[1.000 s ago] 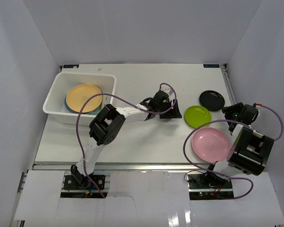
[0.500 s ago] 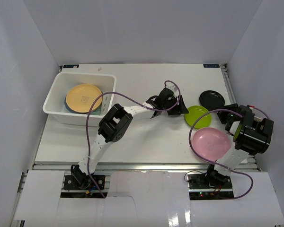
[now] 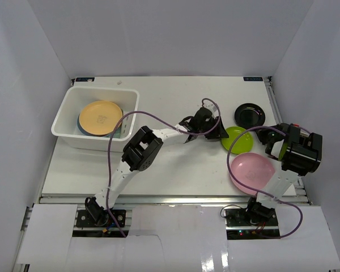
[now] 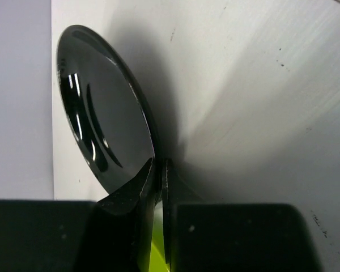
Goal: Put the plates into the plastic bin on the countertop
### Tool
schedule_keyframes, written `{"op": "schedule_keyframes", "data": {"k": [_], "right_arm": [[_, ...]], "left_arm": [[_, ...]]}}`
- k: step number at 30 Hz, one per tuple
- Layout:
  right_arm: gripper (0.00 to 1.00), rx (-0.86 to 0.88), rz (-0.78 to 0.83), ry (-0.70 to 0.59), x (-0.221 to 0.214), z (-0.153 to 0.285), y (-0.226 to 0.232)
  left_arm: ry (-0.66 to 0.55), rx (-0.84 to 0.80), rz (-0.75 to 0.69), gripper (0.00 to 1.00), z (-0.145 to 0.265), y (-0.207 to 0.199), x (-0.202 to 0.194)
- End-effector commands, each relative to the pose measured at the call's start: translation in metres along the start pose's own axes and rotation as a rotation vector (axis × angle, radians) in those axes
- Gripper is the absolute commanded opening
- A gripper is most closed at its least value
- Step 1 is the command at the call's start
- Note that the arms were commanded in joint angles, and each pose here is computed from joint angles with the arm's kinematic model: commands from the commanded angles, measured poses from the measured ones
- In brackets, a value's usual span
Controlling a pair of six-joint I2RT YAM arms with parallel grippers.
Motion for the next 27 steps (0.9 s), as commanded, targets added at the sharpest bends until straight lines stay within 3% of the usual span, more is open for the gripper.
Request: {"op": "schedule_keyframes", "data": {"k": [1,2,5,6,8,10,12,14,15,17,18,21,22,24,25,27], "right_arm": [[0.09,0.027,0.007,-0.041,0.005,0.000,0.007],[0.08,0.045,0.014,-0.052,0.008,0.004,0.014],[0.08,0.096,0.036,-0.071,0.013,0.012,0.031],[0.08,0.118,0.043,-0.067,0.013,0.015,0.037],[0.08,0.168,0.063,-0.081,0.018,0.023,0.056],[0.08,0.200,0.097,-0.090,0.021,0.030,0.069],[0.08,0.253,0.131,-0.104,0.026,0.041,0.091],[0.08,0.303,0.160,-0.114,0.029,0.051,0.110],[0.08,0.322,0.173,-0.108,0.027,0.054,0.120],[0.08,0.363,0.210,-0.114,0.024,0.063,0.137],[0.08,0.387,0.234,-0.088,0.015,0.064,0.149],[0.08,0.453,0.303,-0.053,-0.007,0.071,0.178],[0.08,0.461,0.319,-0.041,-0.014,0.073,0.185],[0.08,0.498,0.373,0.007,-0.041,0.075,0.200],[0.08,0.511,0.391,0.021,-0.048,0.077,0.209],[0.08,0.542,0.442,0.068,-0.079,0.080,0.222]], "left_arm": [[0.123,0.076,0.009,0.53,-0.009,0.021,-0.040],[0.129,0.077,0.005,0.51,-0.010,0.020,-0.041],[0.120,0.100,-0.011,0.30,-0.010,0.024,-0.040],[0.110,0.121,-0.016,0.15,-0.010,0.027,-0.039],[0.097,0.139,-0.031,0.00,-0.005,0.027,-0.032],[0.069,0.166,-0.044,0.00,0.004,0.032,-0.025],[-0.061,0.108,-0.069,0.00,0.029,0.011,0.019],[-0.094,0.098,-0.050,0.00,0.057,0.020,0.030],[-0.167,0.055,-0.066,0.00,0.085,-0.005,0.059],[-0.239,0.050,-0.066,0.00,0.117,-0.002,0.081],[-0.328,-0.002,-0.095,0.00,0.151,-0.029,0.108],[-0.413,0.040,-0.096,0.00,0.205,-0.022,0.131],[-0.507,0.043,-0.103,0.00,0.248,-0.030,0.156],[-0.562,0.129,-0.070,0.00,0.287,-0.008,0.157],[-0.662,0.162,-0.059,0.00,0.334,-0.007,0.175],[-0.698,0.311,0.006,0.00,0.371,0.028,0.169]]}}
Point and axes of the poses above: each gripper's point midway between its finger pads, its own z axis back along the fingers, its own y axis along the line the jaws close on, x = y × z, the point moved 4 cm from there along z, back along the fingers, and after that the axes turned 6 degrees about -z, right-handed, at the moved point
